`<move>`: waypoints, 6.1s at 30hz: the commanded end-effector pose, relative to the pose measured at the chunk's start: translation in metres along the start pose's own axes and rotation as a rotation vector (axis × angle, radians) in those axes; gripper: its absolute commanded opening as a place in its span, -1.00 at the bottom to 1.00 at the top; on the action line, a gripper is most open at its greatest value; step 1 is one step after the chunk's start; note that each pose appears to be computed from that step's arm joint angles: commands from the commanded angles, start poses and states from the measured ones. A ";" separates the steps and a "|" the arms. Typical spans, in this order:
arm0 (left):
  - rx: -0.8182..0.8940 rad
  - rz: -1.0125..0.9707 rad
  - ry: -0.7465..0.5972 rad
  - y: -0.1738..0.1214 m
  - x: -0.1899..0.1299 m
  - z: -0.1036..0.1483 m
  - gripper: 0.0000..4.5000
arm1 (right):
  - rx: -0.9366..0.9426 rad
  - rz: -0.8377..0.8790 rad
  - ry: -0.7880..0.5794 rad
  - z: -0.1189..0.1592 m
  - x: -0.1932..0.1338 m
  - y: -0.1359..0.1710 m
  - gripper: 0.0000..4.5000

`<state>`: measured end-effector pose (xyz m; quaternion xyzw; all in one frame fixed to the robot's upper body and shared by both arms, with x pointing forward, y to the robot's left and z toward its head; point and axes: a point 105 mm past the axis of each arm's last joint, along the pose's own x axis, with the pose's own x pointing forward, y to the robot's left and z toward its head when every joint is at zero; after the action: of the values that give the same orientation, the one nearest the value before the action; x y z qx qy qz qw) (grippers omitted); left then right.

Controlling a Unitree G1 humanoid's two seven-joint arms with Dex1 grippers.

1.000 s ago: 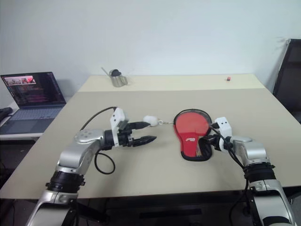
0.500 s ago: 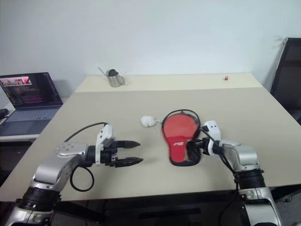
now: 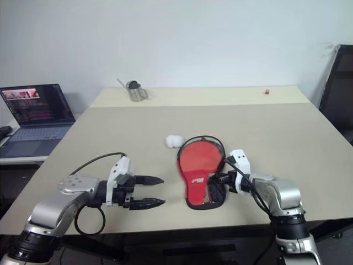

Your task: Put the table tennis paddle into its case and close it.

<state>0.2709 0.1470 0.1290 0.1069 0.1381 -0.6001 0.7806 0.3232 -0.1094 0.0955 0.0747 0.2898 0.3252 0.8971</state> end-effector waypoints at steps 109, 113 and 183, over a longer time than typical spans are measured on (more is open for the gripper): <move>-0.181 0.667 0.066 0.169 0.087 0.014 -0.53 | -0.247 0.013 -0.228 0.025 0.017 0.040 1.00; -0.156 0.677 0.076 0.170 0.085 0.014 -0.99 | -0.258 -0.063 -0.141 0.010 0.026 0.026 1.00; 0.974 0.596 0.438 0.137 0.177 0.073 -0.74 | -0.159 -0.168 0.088 -0.088 -0.008 0.065 1.00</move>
<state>0.4511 -0.0022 0.1289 0.6145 -0.0267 -0.3152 0.7227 0.2437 -0.0682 0.0738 -0.0424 0.2435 0.2686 0.9310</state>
